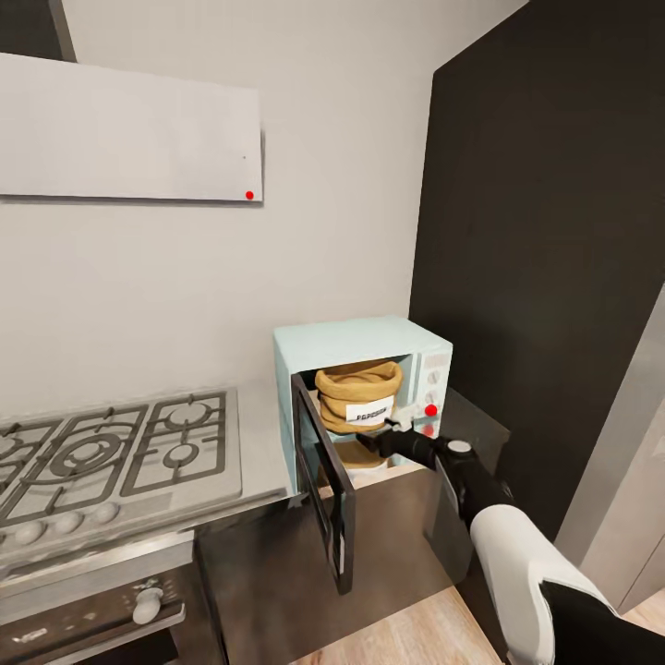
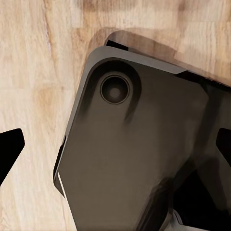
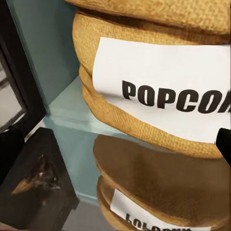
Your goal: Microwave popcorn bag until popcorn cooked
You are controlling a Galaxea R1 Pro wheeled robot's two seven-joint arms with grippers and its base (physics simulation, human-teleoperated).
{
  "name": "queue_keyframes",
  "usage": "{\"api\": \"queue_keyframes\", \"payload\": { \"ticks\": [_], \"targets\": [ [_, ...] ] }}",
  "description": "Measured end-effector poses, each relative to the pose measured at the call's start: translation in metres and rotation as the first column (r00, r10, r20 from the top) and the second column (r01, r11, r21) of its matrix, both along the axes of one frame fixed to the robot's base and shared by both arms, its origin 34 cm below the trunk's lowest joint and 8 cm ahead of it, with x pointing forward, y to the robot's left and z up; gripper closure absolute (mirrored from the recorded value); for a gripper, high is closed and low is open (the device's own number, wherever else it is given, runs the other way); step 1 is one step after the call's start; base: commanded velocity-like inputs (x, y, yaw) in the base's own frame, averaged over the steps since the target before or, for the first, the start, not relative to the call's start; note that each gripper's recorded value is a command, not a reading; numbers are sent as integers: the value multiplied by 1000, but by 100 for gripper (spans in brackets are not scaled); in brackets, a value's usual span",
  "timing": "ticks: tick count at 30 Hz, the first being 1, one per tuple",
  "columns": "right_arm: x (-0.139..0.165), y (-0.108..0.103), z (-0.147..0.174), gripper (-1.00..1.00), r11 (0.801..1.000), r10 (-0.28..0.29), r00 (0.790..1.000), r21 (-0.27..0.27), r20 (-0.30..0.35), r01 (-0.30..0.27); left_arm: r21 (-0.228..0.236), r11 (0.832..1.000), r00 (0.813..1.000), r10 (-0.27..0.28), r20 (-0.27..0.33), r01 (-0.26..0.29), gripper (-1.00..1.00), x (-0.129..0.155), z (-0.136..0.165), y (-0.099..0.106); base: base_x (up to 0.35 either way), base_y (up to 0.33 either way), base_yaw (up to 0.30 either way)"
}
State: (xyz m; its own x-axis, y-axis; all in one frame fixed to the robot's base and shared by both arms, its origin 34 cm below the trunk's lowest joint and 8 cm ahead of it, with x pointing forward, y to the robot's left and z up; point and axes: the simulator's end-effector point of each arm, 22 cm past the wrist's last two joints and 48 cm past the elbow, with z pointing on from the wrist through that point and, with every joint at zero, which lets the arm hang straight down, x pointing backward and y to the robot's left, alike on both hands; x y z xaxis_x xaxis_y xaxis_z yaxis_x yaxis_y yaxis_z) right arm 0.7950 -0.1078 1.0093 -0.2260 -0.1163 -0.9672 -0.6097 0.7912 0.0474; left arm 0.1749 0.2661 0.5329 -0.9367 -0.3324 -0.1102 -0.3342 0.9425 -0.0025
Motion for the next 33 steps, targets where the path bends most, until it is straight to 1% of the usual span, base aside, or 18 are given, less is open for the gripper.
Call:
{"api": "queue_keyframes", "payload": {
  "ticks": [1, 3, 6, 7, 10, 22, 33],
  "targets": [
    [1, -1, 2, -100, 1000, -5, 1000, 2, 17, 5, 0, 1000, 1000, 0, 0, 0, -100, 0, 0, 0, 0, 0, 0],
    [6, -5, 9, -100, 999, -31, 999, 34, 42, 29, 0, 1000, 1000, 0, 2, 0, -100, 1, 0, 0, 0, 0, 0],
    [10, -11, 17, -100, 995, -61, 997, 80, 53, 57, 0, 1000, 1000, 0, 3, 0, -100, 2, 0, 0, 0, 0, 0],
    [10, -11, 18, -100, 995, -63, 997, 83, 54, 58, 0, 1000, 1000, 0, 3, 0, -100, 2, 0, 0, 0, 0, 0],
    [10, -10, 20, -100, 994, -64, 996, 89, 62, 58, 0, 1000, 1000, 0, 4, 0, -100, 2, 0, 0, 85, 0, 0],
    [10, -7, 21, -100, 994, -66, 996, 93, 66, 60, 0, 1000, 1000, 1, 4, -1, -100, 2, 0, 0, 221, 0, 0],
    [10, -5, 21, -100, 994, -62, 996, 98, 63, 56, 0, 1000, 1000, 0, 6, 0, -100, 3, 0, 0, 37, 3, 0]
  ]
}}
